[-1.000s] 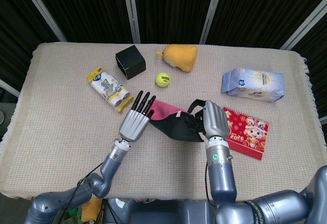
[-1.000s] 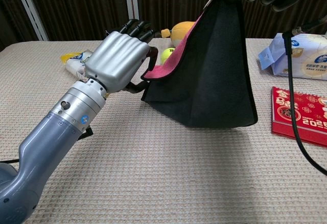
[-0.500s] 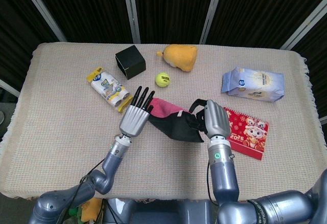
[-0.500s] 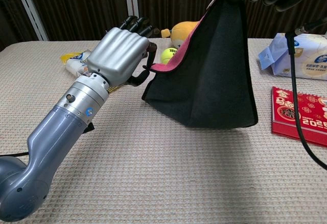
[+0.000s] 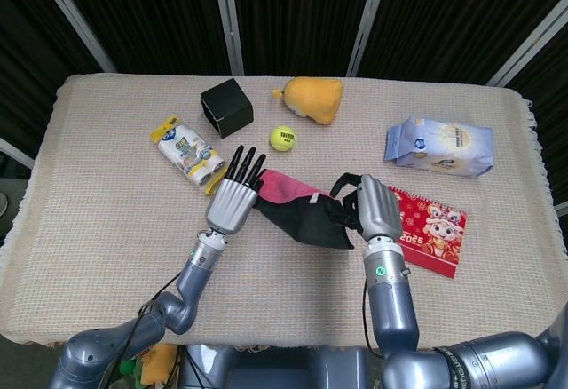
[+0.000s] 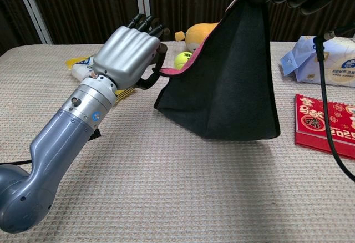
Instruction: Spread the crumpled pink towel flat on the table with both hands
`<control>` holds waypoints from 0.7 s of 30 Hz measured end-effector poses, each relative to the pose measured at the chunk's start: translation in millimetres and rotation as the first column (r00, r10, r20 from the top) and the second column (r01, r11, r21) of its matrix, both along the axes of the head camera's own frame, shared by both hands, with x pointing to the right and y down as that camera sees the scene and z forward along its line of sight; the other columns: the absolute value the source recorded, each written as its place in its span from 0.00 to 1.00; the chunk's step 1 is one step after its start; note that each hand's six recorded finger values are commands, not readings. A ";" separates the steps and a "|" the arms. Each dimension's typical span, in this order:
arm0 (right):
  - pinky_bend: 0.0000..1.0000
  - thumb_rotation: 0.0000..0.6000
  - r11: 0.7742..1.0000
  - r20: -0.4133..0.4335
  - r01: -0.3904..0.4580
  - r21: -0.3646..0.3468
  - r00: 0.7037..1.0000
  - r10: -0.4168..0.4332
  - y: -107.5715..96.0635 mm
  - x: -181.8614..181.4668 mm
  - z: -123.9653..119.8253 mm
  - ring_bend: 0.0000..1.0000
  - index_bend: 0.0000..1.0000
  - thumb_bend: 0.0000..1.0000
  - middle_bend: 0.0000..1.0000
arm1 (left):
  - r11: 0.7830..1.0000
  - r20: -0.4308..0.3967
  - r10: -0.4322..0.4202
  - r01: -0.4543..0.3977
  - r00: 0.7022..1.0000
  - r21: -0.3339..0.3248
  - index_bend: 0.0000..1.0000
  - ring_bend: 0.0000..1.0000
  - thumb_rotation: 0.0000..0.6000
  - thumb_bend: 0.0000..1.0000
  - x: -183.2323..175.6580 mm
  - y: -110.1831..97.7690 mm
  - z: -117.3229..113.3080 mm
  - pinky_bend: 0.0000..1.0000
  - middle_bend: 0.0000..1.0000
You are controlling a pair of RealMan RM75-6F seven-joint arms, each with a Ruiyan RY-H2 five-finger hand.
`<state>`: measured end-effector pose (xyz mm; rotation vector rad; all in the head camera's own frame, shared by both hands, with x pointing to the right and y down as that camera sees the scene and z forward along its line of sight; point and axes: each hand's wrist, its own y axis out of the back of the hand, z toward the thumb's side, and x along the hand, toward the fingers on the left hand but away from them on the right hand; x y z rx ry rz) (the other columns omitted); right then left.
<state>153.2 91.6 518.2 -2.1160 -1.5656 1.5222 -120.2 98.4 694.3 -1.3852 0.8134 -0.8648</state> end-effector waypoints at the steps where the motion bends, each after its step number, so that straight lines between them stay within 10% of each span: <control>1: 0.97 1.00 1.000 0.000 0.000 -0.002 1.000 0.000 0.0 0.3 0.3 1.00 0.77 0.62 1.00 | 1.000 0.001 -0.001 0.001 1.000 0.000 0.62 0.00 1.00 0.42 -0.4 -0.2 0.2 0.00 0.14; 21: 0.97 1.00 1.000 -0.011 -0.022 -0.009 1.000 0.022 0.9 21.3 3.1 1.00 0.76 0.62 1.00 | 0.998 -0.108 -0.049 0.053 0.993 0.035 0.62 0.00 1.00 0.43 -12.7 -19.3 -36.4 0.00 0.13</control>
